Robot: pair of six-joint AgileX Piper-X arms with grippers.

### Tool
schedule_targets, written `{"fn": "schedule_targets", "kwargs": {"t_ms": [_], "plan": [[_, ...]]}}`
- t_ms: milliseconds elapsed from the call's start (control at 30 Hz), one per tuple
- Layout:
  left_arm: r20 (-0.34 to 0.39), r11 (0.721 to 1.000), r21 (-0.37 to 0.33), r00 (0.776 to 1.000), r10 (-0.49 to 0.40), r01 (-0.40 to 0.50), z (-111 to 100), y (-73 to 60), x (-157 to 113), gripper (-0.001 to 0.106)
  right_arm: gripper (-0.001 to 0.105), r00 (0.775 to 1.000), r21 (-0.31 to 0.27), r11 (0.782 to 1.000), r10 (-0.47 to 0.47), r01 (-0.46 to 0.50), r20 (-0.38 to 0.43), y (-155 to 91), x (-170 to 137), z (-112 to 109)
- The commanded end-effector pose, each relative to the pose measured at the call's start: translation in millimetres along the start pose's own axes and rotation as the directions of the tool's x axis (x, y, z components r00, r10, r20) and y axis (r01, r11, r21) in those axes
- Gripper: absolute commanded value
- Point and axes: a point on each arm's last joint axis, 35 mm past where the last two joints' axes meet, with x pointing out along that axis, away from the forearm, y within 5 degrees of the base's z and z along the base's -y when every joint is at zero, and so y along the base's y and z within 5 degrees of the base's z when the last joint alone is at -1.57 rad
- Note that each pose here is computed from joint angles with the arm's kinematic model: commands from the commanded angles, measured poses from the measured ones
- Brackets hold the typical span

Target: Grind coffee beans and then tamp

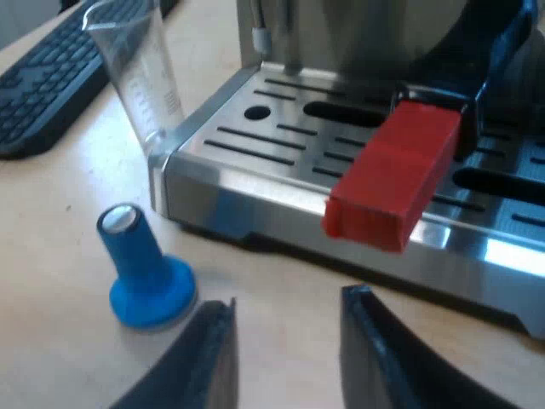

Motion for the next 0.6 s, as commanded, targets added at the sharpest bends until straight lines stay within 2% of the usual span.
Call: {"fn": "schedule_targets", "kwargs": {"t_ms": [33, 100, 400, 567, 600], "plan": [[0.016, 1.000, 0.006, 1.000, -0.023, 0.023, 3.3, -1.9, -0.1, 0.069, 0.023, 0.998, 0.030, 0.998, -0.053, 0.052, 0.044, 2.5, 5.7, 3.1], [0.016, 1.000, 0.006, 1.000, -0.023, 0.023, 3.3, -1.9, -0.1, 0.069, 0.021, 0.993, 0.043, 0.994, -0.104, 0.102, 0.054, 4.0, 10.5, 1.5], [0.016, 1.000, 0.006, 1.000, -0.023, 0.023, 3.3, -1.9, -0.1, 0.069, 0.021, 0.983, 0.057, 0.983, -0.176, 0.173, 0.053, 6.7, 18.2, -3.6], [0.016, 1.000, 0.006, 1.000, -0.023, 0.023, 3.3, -1.9, -0.1, 0.069, 0.021, 0.977, 0.127, 0.971, -0.207, 0.200, 0.042, 8.4, 22.4, -8.3], [0.016, 1.000, 0.006, 1.000, -0.023, 0.023, 3.3, -1.9, -0.1, 0.069, 0.021, 0.969, 0.155, 0.959, -0.246, 0.238, 0.033, 8.2, 23.8, -10.8]]}}
